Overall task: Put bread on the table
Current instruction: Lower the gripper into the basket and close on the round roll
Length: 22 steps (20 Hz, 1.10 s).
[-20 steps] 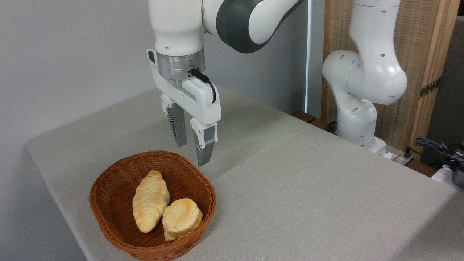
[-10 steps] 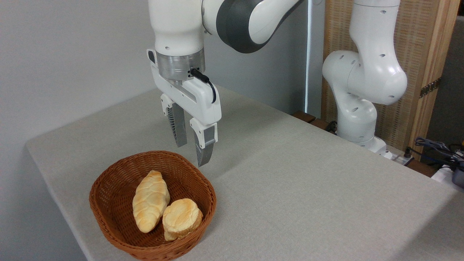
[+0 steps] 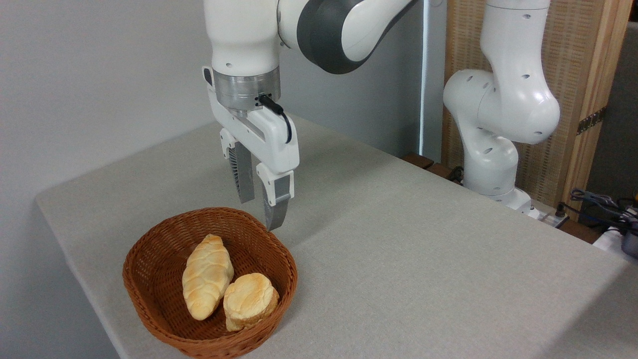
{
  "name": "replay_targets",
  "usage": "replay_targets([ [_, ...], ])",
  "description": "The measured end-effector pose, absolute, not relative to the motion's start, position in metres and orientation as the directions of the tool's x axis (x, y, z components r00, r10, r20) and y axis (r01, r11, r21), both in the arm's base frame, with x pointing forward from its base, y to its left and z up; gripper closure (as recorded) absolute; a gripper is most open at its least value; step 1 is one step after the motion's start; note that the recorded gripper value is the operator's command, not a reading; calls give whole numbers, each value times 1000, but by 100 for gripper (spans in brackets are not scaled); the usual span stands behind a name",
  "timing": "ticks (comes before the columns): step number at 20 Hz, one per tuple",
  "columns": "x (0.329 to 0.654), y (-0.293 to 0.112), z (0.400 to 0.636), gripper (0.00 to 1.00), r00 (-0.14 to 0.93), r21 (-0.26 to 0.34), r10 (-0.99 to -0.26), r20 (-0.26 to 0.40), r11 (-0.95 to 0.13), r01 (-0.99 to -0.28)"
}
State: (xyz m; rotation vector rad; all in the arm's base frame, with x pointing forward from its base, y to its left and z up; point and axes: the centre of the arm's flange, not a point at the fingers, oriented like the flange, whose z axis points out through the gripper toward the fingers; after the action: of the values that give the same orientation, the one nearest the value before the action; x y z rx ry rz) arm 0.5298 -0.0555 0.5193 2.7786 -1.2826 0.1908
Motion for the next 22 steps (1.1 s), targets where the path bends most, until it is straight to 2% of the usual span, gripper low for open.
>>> replay_targets([
  [3,536,-54,518,0,592,-23,-789,164,-603,-798],
  [6,547,-42,511,0,543,-85,-827,148,-557,-826],
  [12,562,-25,486,0,296,-132,-951,89,-306,-943],
  [15,573,-21,470,0,209,-169,-977,50,-214,-962],
  [17,581,-21,459,0,186,-195,-982,20,-186,-963],
  [22,592,-22,436,0,151,-218,-988,-35,-140,-966],
])
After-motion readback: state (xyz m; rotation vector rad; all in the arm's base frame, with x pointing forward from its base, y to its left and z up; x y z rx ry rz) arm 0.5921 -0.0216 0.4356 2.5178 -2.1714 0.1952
